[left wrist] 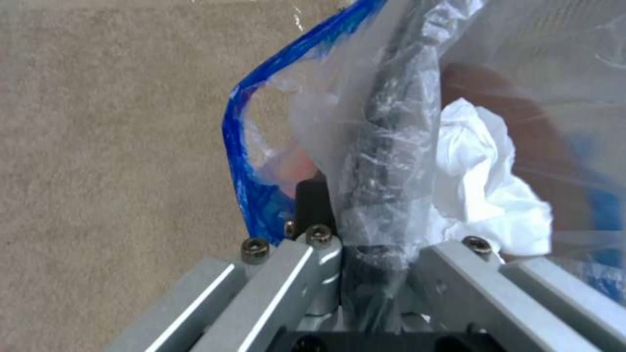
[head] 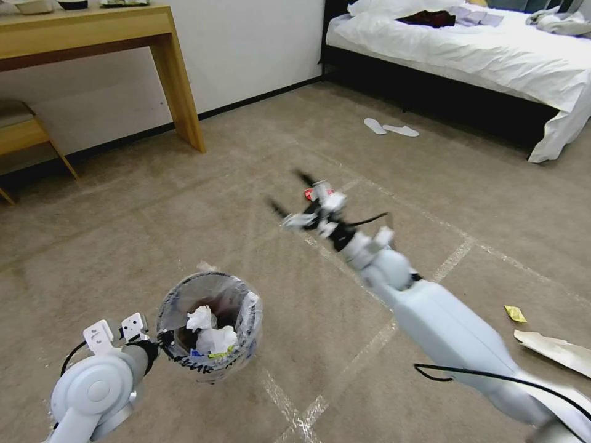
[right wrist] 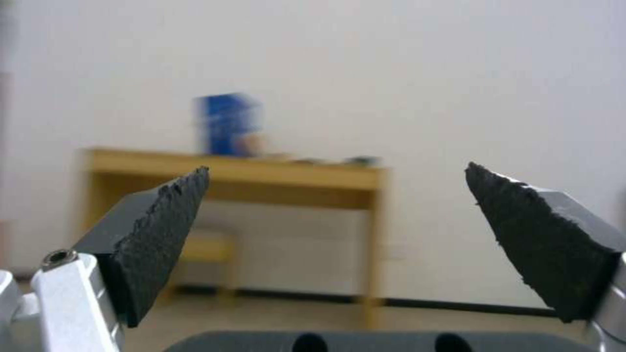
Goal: Pick up the trash bin and place the garbage on the floor into it.
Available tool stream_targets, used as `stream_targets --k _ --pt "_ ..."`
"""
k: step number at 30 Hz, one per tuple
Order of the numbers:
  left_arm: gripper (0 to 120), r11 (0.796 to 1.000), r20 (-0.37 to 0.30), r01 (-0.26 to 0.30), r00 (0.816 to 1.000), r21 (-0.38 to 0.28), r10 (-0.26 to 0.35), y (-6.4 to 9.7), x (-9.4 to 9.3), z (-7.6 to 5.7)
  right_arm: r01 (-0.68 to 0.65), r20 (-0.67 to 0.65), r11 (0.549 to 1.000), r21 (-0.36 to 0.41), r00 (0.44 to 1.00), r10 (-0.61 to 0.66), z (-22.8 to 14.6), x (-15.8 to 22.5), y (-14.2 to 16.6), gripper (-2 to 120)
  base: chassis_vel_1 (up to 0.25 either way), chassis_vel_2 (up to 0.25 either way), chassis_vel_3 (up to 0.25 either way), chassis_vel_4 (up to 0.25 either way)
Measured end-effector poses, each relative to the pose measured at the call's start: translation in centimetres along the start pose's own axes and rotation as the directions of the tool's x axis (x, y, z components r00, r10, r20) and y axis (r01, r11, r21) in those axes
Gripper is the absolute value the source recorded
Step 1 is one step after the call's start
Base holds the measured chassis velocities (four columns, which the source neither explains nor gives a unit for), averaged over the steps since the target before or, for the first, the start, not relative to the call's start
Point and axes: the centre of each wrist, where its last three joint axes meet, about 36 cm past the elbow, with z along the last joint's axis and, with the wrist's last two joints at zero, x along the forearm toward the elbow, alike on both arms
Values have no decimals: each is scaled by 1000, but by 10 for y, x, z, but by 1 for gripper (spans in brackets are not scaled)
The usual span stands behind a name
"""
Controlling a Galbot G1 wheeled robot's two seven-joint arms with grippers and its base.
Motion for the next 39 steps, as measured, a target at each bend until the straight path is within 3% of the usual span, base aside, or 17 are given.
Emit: stream_targets --k 1,3,4,6,7,9,11,13,14,16,17,21,29,39 --pt "0 1000 0 0 1000 0 0 0 0 0 0 0 1000 0 1000 0 0 0 0 100 0 0 0 0" --pt "0 1000 0 0 1000 0 0 0 1 -1 -154 -1 987 44 988 154 -8 30 -12 100 0 0 0 0" --pt "0 1000 0 0 1000 0 0 0 1 -1 -154 -1 987 44 988 154 -8 30 -12 100 0 0 0 0" --pt "0 1000 2 -1 1000 3 1 0 2 -1 -279 6 956 91 960 280 -17 58 -20 100 0 0 0 0" --pt "0 1000 2 -1 1000 3 1 0 2 -1 -279 6 956 91 960 280 -17 58 -20 100 0 0 0 0" --pt "0 1000 4 -3 1000 8 3 -1 5 0 -417 16 897 149 908 419 -32 89 -27 100 0 0 0 0" --pt "0 1000 5 -4 1000 10 4 -1 5 0 -449 27 878 167 892 451 -37 97 -29 100 0 0 0 0" --pt "0 1000 2 -5 1000 13 5 -2 8 3 -546 49 805 232 833 551 -50 136 -25 100 0 0 0 0" --pt "0 1000 2 -5 1000 13 5 -2 8 3 -546 49 805 232 833 551 -50 136 -25 100 0 0 0 0" --pt "0 1000 1 -7 1000 17 7 -2 10 4 -601 69 754 265 792 607 -56 166 -13 100 0 0 0 0" --pt "0 1000 1 -7 1000 17 7 -2 10 4 -601 69 754 265 792 607 -56 166 -13 100 0 0 0 0" --pt "0 1000 3 -5 1000 21 5 -1 12 4 -657 98 683 319 739 666 -69 214 11 100 0 0 0 0" --pt "0 1000 1 -11 1000 21 11 -2 14 5 -682 128 634 364 711 692 -80 252 28 100 0 0 0 0" --pt "0 1000 3 -9 1000 23 9 -1 13 5 -656 123 638 403 730 672 -70 264 44 100 0 0 0 0"
